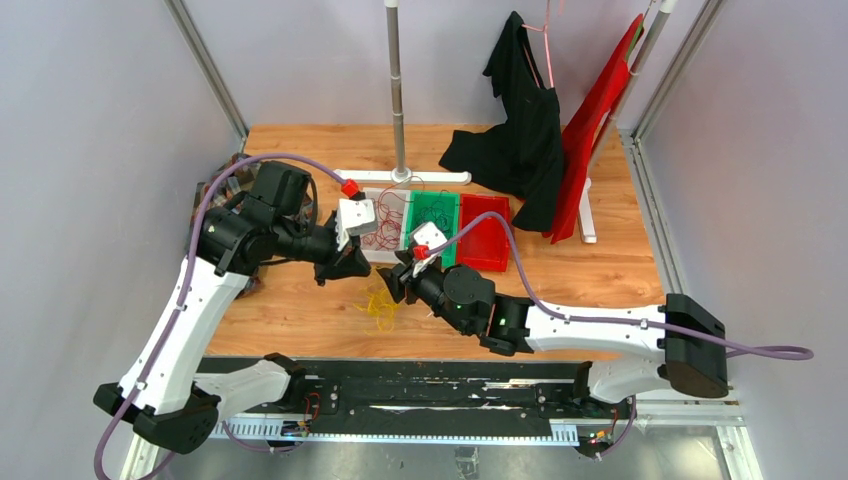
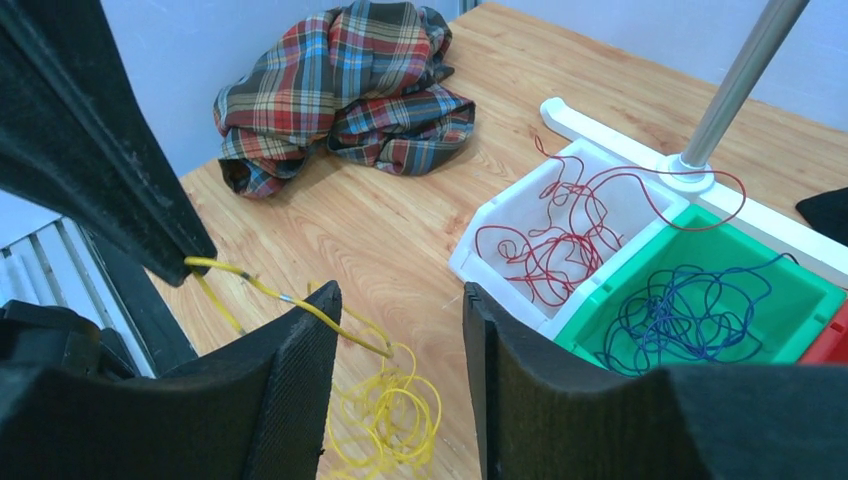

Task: Untangle the cables

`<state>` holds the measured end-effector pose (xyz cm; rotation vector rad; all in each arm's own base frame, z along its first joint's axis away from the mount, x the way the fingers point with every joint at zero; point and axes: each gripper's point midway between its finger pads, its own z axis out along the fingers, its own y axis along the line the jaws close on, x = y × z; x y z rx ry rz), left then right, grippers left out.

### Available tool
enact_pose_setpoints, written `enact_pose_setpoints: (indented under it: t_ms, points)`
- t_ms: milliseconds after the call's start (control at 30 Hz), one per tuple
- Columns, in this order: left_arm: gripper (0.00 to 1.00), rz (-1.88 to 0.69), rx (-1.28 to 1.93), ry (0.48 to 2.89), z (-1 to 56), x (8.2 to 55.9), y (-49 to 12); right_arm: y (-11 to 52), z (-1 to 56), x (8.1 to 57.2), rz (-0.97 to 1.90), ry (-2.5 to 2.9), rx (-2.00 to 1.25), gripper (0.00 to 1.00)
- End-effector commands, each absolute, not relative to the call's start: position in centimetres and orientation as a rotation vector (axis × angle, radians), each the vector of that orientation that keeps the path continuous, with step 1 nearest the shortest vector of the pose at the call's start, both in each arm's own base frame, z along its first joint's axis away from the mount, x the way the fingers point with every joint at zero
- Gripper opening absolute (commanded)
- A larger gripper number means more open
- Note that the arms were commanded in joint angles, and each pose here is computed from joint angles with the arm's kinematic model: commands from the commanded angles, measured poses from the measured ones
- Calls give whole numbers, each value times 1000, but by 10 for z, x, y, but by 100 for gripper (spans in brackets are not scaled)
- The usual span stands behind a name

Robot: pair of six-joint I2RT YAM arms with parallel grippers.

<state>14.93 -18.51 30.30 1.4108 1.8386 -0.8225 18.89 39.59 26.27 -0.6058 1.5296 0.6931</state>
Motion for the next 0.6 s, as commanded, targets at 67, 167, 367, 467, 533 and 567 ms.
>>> enact_pose_setpoints:
  t_ms: [67,167,367,467,533,567]
  points:
    - [0,-857,1433,1792,315,140,-186,412,300,187,806,1439,-512,50]
    - [0,-861,1442,1787,316,139,-186,423,301,178,892,1429,-524,54]
    - [0,-884,1452,1761,323,136,-189,435,291,174,989,1456,-498,58]
    - [0,-905,1449,1747,329,134,-191,440,283,179,1047,1488,-459,59]
    - [0,-907,1447,1738,334,134,-192,445,278,181,1068,1506,-449,60]
    - [0,-905,1445,1730,337,135,-192,447,276,182,1070,1512,-449,60]
